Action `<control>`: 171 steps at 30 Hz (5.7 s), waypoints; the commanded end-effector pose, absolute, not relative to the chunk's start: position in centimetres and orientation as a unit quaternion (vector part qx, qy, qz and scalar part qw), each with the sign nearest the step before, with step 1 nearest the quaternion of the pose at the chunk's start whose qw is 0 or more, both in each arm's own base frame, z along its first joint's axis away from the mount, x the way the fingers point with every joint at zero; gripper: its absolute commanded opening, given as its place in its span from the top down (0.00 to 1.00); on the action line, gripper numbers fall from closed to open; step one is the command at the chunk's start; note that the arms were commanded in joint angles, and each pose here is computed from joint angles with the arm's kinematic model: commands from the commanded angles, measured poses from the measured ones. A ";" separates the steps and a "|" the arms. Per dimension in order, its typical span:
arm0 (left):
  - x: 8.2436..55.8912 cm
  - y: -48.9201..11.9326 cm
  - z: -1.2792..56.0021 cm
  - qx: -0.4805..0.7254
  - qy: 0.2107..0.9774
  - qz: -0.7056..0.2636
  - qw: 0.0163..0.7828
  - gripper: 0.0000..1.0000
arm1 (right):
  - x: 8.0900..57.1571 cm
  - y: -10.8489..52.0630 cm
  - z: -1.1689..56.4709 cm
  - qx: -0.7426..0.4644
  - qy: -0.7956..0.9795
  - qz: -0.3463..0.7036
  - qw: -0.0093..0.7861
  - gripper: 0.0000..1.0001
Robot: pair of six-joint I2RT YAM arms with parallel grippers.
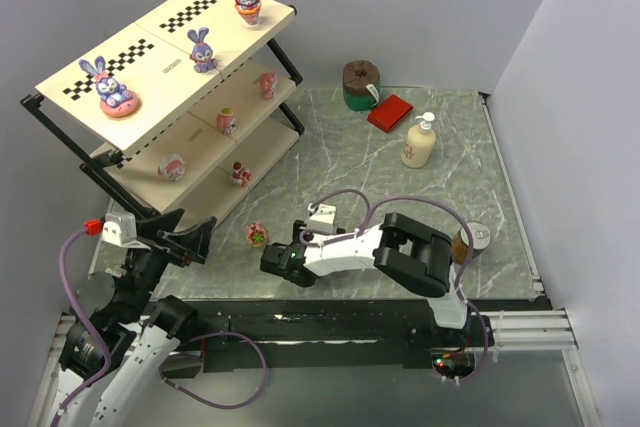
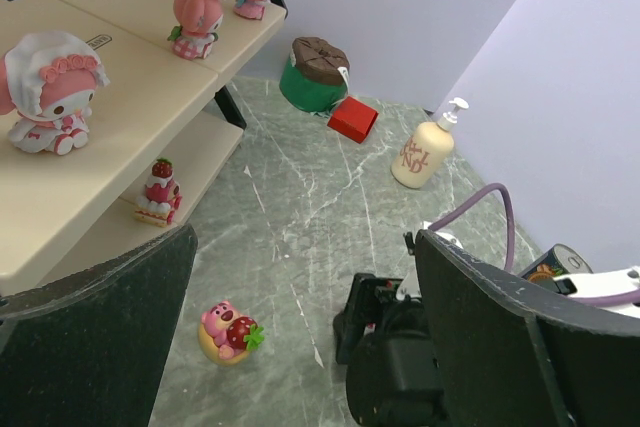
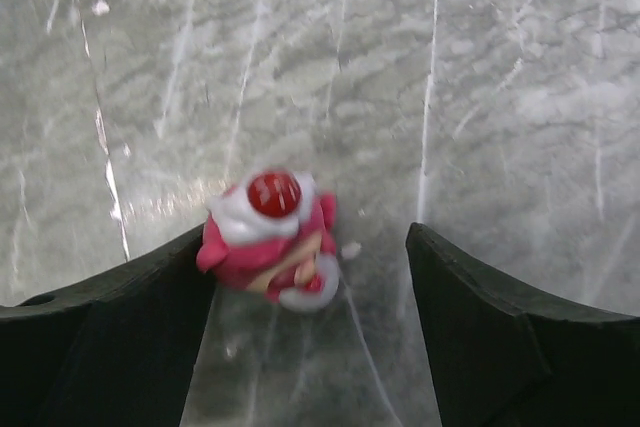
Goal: Place and organize the plastic toys onto the shelf
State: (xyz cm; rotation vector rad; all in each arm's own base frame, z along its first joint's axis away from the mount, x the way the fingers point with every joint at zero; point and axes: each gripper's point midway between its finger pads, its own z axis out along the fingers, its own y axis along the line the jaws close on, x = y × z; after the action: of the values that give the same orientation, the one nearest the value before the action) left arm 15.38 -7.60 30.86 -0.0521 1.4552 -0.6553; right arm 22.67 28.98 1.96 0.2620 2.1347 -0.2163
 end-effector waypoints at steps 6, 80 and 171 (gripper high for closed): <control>13.1 -6.5 33.2 -0.026 0.595 -0.318 0.737 0.04 | 22.8 29.9 0.6 0.043 0.875 -0.059 0.479 0.25; 9.9 -3.6 37.5 -0.043 0.545 -0.311 0.777 0.04 | 26.5 55.9 13.0 -0.243 0.740 0.282 0.560 0.92; 8.9 -3.8 39.0 -0.035 0.536 -0.331 0.776 0.04 | 25.3 58.8 16.0 -0.248 0.694 0.290 0.611 0.00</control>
State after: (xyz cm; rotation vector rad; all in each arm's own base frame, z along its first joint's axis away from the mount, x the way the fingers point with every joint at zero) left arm 12.27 -5.57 36.91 -0.0683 1.3088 -0.6766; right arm 25.32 58.86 9.06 -0.6576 1.7139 0.6017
